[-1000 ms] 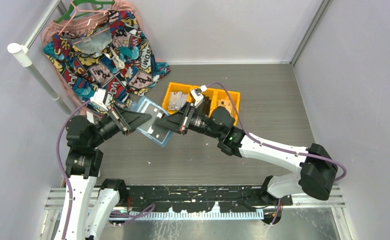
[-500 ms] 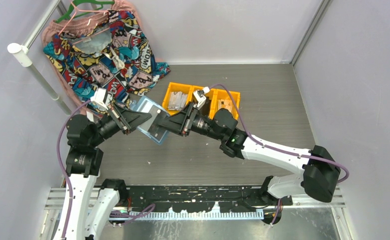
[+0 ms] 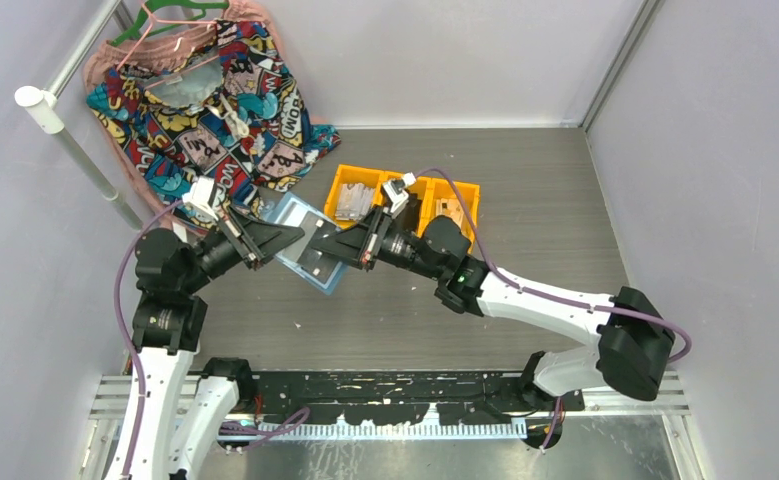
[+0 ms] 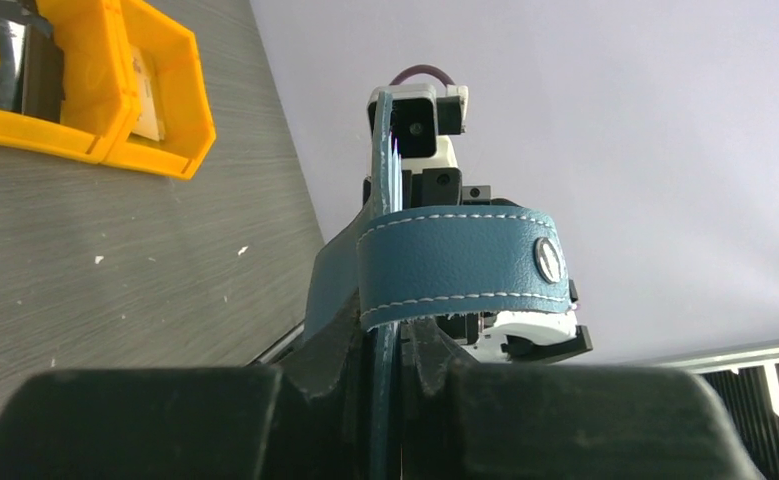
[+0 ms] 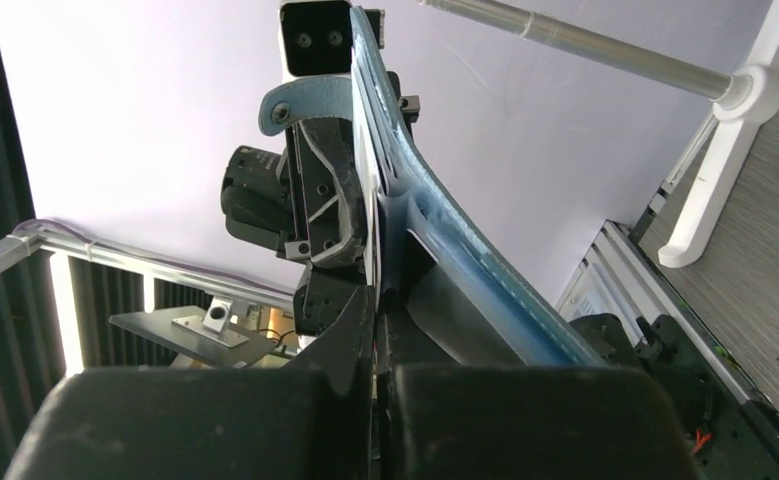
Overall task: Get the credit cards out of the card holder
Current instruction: Remove the credit card from the card holder, then place the credit card in the storage box.
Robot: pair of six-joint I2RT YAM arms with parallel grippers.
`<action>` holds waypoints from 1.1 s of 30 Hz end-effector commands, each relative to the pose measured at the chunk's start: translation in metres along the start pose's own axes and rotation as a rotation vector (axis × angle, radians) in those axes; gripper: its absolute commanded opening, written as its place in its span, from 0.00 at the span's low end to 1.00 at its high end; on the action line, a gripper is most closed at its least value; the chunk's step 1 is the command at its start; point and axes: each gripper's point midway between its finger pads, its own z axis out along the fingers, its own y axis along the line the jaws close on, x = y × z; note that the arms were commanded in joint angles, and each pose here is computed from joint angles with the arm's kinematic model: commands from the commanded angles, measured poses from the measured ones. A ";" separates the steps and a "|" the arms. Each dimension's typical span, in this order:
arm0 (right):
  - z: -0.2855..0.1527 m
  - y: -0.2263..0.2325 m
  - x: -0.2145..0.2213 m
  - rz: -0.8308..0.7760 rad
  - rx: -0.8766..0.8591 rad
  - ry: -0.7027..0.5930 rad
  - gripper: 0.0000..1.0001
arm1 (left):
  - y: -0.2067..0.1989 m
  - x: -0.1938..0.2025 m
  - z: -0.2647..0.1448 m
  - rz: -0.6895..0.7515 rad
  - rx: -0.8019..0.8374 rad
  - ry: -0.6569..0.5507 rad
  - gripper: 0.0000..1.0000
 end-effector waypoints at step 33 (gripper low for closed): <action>-0.100 -0.266 -0.216 -0.364 1.126 0.098 0.01 | 0.012 0.023 -0.007 0.424 0.025 0.221 0.00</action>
